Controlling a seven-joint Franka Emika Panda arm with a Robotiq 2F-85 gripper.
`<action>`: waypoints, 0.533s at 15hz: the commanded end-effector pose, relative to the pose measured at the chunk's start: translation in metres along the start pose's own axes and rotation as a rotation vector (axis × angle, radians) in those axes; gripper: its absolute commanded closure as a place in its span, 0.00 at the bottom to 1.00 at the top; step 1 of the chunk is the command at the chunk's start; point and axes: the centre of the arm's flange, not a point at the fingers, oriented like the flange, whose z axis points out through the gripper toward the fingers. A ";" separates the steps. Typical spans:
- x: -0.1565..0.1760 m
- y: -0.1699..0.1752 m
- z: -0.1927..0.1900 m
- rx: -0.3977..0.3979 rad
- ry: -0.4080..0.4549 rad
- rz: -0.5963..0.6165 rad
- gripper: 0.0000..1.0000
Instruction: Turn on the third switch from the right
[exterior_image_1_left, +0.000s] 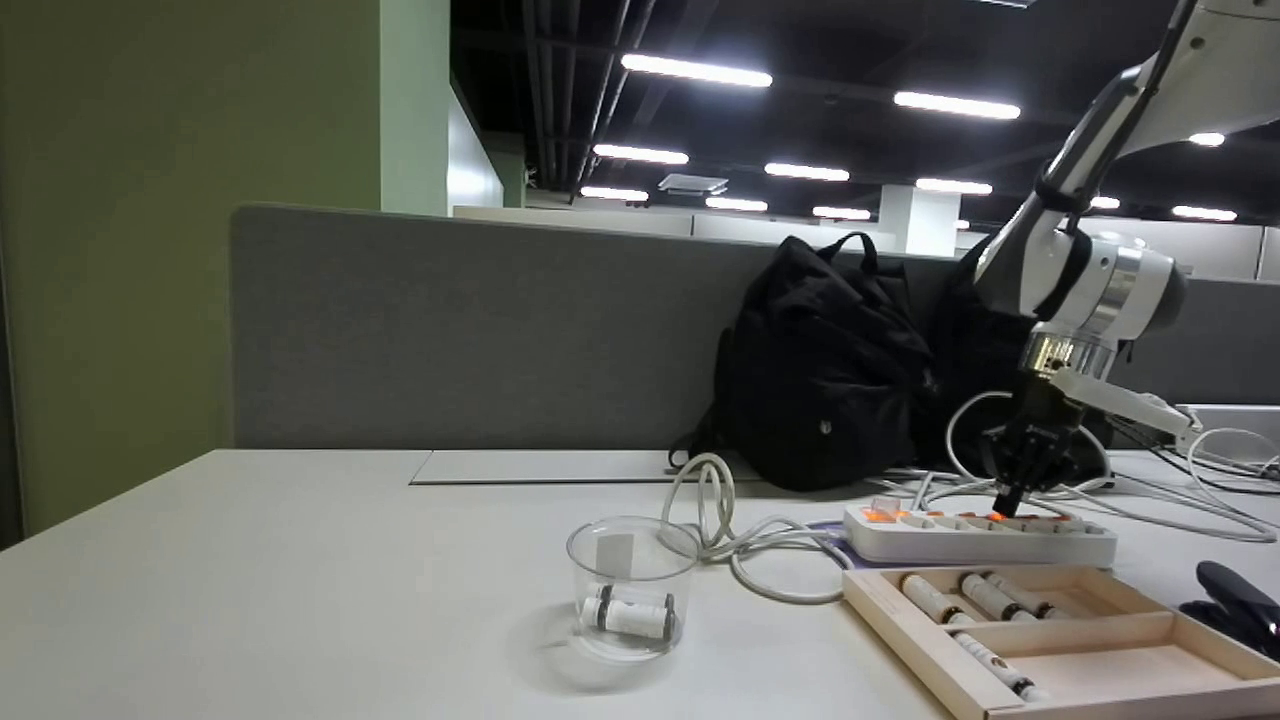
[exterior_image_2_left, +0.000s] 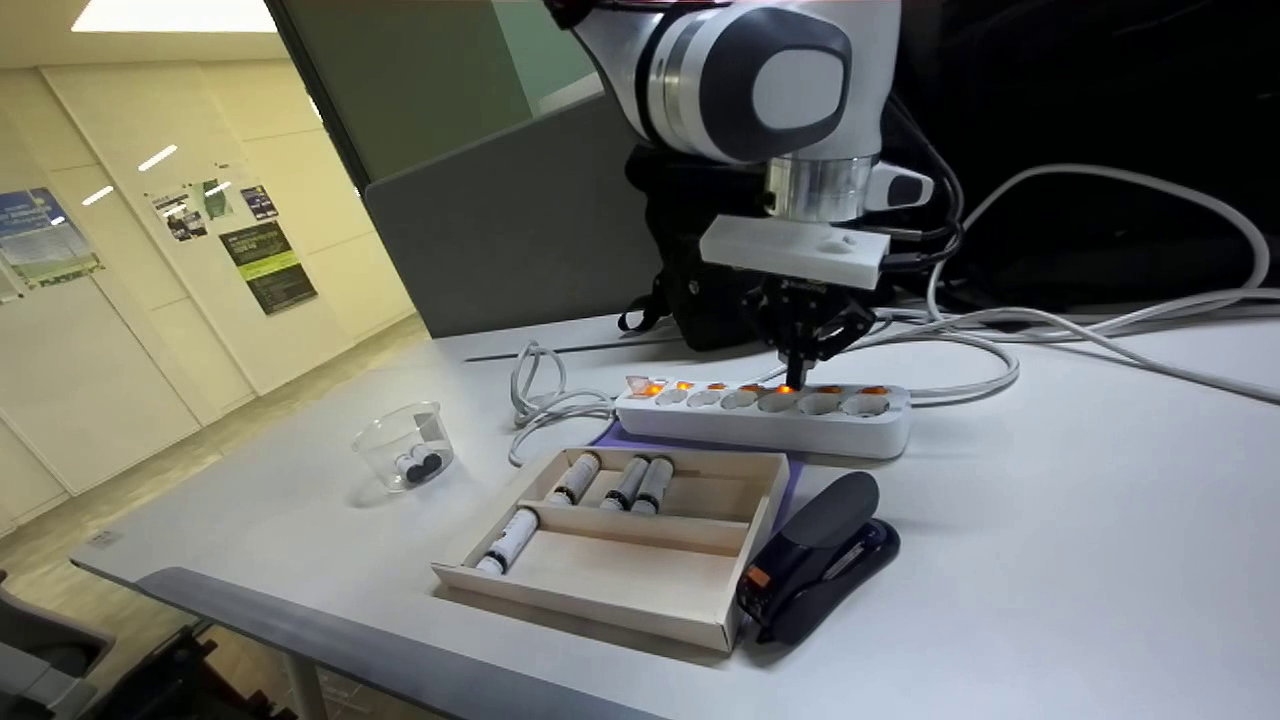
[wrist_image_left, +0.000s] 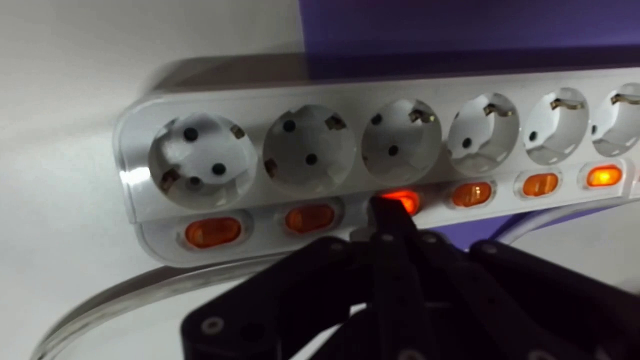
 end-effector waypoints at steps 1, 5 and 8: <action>0.017 -0.009 -0.031 0.050 0.033 -0.027 1.00; 0.028 -0.053 -0.098 -0.015 0.058 -0.124 0.74; 0.029 -0.088 -0.147 -0.029 0.009 -0.205 0.60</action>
